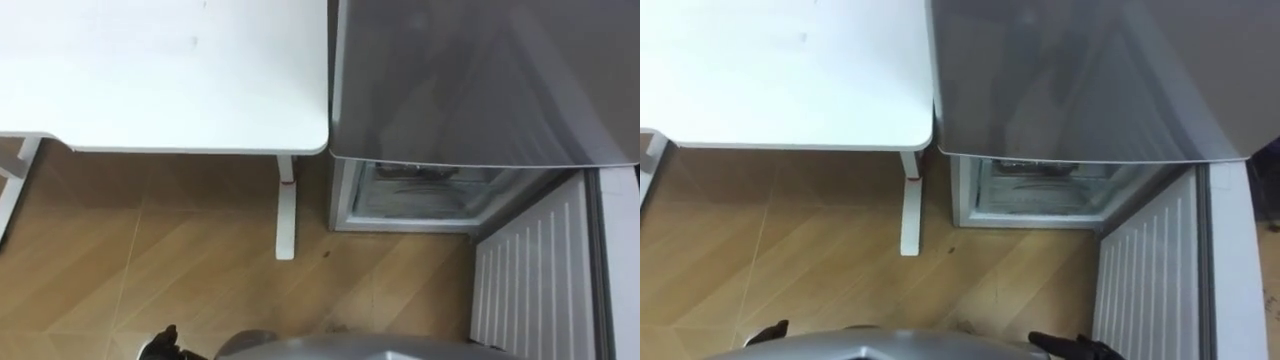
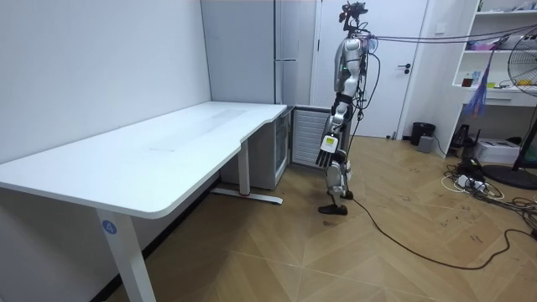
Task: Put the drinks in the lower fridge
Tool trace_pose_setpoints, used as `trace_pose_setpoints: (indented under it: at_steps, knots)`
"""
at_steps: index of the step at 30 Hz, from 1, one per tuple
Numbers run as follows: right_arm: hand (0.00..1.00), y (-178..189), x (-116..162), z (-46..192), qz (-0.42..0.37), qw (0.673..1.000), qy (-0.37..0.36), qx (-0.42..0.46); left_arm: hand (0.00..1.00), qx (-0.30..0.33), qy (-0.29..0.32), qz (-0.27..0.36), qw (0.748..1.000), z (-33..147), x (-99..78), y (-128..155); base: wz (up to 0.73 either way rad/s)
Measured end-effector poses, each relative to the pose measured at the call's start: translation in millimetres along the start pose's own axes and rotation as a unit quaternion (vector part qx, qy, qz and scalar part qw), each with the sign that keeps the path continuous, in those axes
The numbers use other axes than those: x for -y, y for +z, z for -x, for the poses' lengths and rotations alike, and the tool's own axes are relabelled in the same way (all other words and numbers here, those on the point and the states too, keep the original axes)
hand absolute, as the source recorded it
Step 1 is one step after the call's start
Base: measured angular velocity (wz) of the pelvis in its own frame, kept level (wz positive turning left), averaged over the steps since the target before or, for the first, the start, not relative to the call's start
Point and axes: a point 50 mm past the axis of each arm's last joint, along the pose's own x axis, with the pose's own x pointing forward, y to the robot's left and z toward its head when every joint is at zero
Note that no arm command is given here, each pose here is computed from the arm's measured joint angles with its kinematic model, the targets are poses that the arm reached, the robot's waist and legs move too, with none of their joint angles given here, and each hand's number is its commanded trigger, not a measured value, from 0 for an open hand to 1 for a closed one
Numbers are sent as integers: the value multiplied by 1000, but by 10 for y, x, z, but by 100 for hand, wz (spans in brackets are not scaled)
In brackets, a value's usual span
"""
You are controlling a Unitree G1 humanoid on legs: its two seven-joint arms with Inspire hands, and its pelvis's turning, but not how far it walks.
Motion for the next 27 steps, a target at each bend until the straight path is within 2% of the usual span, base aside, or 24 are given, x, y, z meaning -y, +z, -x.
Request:
trace_pose_setpoints:
  at_steps: [13,19,24,27]
  knots:
    - [0,285,-38,-10,102,992,-49,47,0,11,-1,-4,1000,4,3,4,-6]
    - [0,891,-168,68,130,973,-81,172,0,26,0,-1,1000,3,-4,38,-3]
    - [0,1406,-316,265,125,944,-92,292,0,30,14,0,999,4,-30,41,1]
    - [0,1591,-359,389,118,927,-102,341,0,28,20,-1,999,8,-46,17,-3]
